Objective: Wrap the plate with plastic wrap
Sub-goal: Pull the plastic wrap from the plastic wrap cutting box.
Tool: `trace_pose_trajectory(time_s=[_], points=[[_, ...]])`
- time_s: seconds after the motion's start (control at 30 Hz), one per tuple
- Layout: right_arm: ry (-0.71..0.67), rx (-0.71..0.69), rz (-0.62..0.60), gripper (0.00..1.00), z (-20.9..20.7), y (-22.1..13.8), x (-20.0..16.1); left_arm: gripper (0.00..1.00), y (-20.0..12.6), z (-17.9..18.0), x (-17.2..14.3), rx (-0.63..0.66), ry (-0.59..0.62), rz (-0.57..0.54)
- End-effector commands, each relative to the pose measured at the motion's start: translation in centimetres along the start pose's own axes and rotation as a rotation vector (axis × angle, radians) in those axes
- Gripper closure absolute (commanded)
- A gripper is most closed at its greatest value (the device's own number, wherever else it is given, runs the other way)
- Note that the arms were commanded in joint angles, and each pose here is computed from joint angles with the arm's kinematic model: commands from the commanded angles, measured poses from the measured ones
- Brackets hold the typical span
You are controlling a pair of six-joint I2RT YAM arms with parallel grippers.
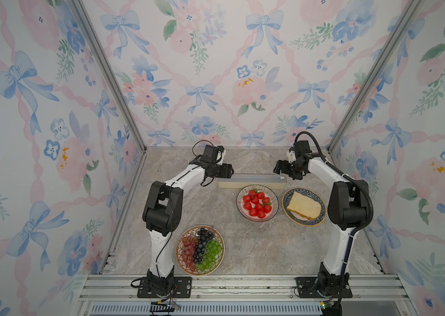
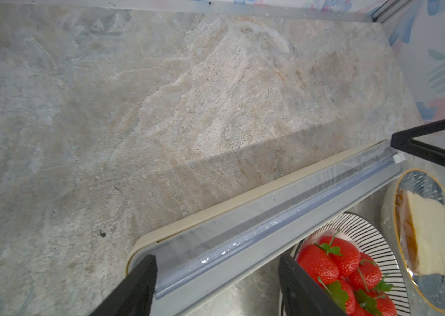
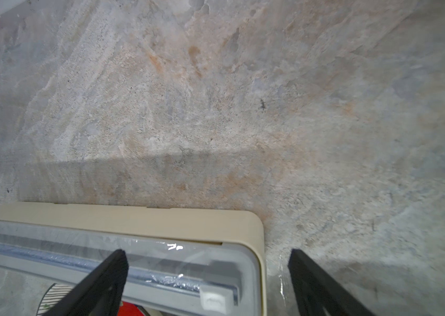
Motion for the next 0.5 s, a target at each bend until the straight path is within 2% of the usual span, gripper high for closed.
trace_pose_trajectory(time_s=[0.0, 0.47], points=[[-0.027, -0.029, 0.031, 0.06, 0.1, 0.3, -0.4, 0.33, 0.8, 0.4, -0.9, 0.024, 0.019, 0.075], [-0.045, -0.044, 0.058, 0.06, 0.1, 0.7, -0.7, 0.36, 3.5, -0.9, -2.0, 0.007, 0.064, 0.159]])
Point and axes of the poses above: each gripper's point midway between its finger pads, its own y axis out along the fingers, its own z axis along the line the jaws close on, x = y × z, the point moved 5 cm from there along -y, back along the fingers, and after that the axes turned 11 degrees about y, right-handed, at the moved point
